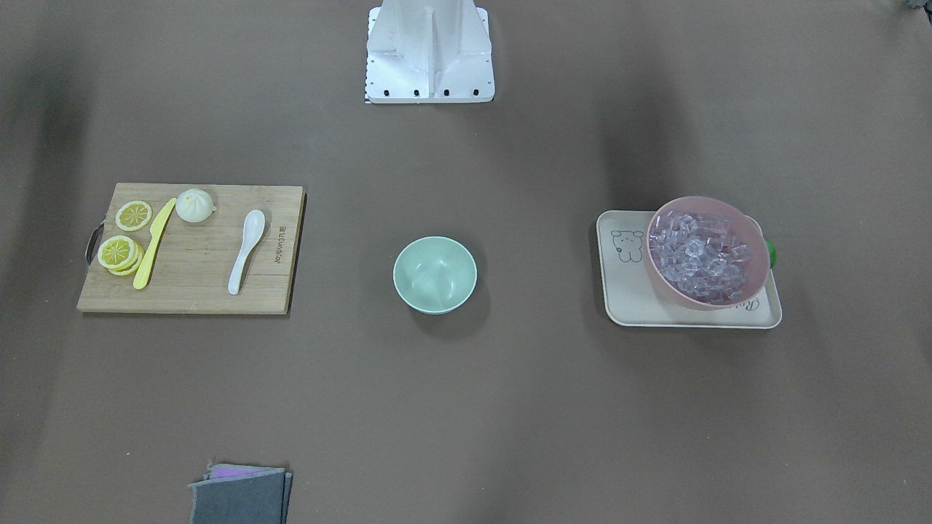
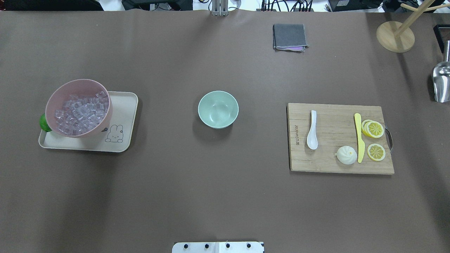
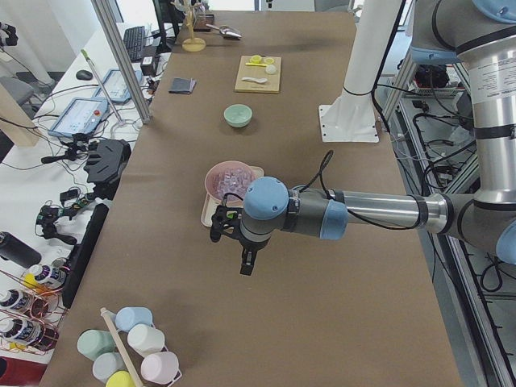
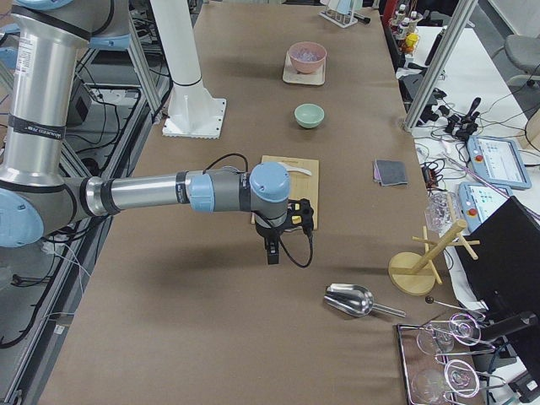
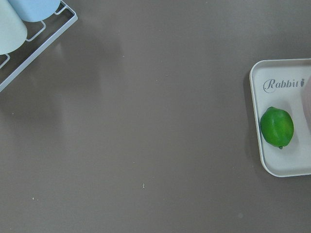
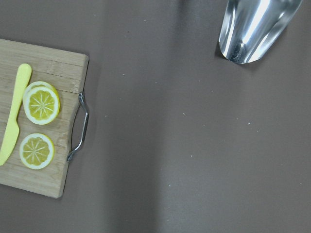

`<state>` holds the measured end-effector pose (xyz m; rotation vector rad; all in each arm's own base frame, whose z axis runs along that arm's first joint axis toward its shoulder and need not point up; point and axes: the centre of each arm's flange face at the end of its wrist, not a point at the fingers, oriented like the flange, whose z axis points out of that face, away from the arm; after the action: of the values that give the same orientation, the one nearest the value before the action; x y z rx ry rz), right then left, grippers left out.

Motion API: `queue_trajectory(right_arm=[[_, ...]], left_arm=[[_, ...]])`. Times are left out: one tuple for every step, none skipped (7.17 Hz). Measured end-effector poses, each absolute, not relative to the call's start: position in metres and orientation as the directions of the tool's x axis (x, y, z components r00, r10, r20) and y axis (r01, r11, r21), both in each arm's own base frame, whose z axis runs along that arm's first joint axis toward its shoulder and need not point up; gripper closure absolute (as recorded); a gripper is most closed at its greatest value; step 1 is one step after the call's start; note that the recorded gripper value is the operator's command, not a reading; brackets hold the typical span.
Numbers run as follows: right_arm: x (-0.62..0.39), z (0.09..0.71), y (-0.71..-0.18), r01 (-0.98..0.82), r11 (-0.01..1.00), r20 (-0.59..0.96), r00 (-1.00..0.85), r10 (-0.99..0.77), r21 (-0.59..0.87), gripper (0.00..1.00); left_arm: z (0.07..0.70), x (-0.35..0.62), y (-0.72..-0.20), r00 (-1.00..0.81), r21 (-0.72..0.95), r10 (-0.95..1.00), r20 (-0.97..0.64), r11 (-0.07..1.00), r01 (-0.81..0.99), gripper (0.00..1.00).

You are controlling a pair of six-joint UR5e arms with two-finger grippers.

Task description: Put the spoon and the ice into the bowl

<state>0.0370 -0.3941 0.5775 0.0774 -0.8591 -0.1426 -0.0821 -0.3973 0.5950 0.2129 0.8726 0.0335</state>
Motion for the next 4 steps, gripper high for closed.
queue_trajectory(right_arm=[[0.035, 0.569, -0.395, 0.086, 0.988, 0.76, 0.631, -0.157, 0.132, 0.0], [0.032, 0.555, -0.4, 0.065, 0.99, 0.768, 0.625, -0.141, 0.128, 0.0], [0.021, 0.535, -0.41, 0.036, 0.994, 0.776, 0.622, -0.107, 0.108, 0.0], [-0.001, 0.51, -0.425, 0.014, 0.997, 0.785, 0.616, -0.067, 0.075, 0.0]], left_arm=[[0.587, -0.08, -0.405, 0.641, 0.191, 0.099, -0.761, 0.979, 0.075, 0.03], [0.575, -0.074, -0.416, 0.638, 0.193, 0.096, -0.764, 0.978, 0.084, 0.03], [0.563, -0.065, -0.43, 0.634, 0.196, 0.099, -0.767, 0.977, 0.084, 0.03], [0.547, -0.052, -0.444, 0.627, 0.194, 0.096, -0.773, 0.977, 0.089, 0.03]])
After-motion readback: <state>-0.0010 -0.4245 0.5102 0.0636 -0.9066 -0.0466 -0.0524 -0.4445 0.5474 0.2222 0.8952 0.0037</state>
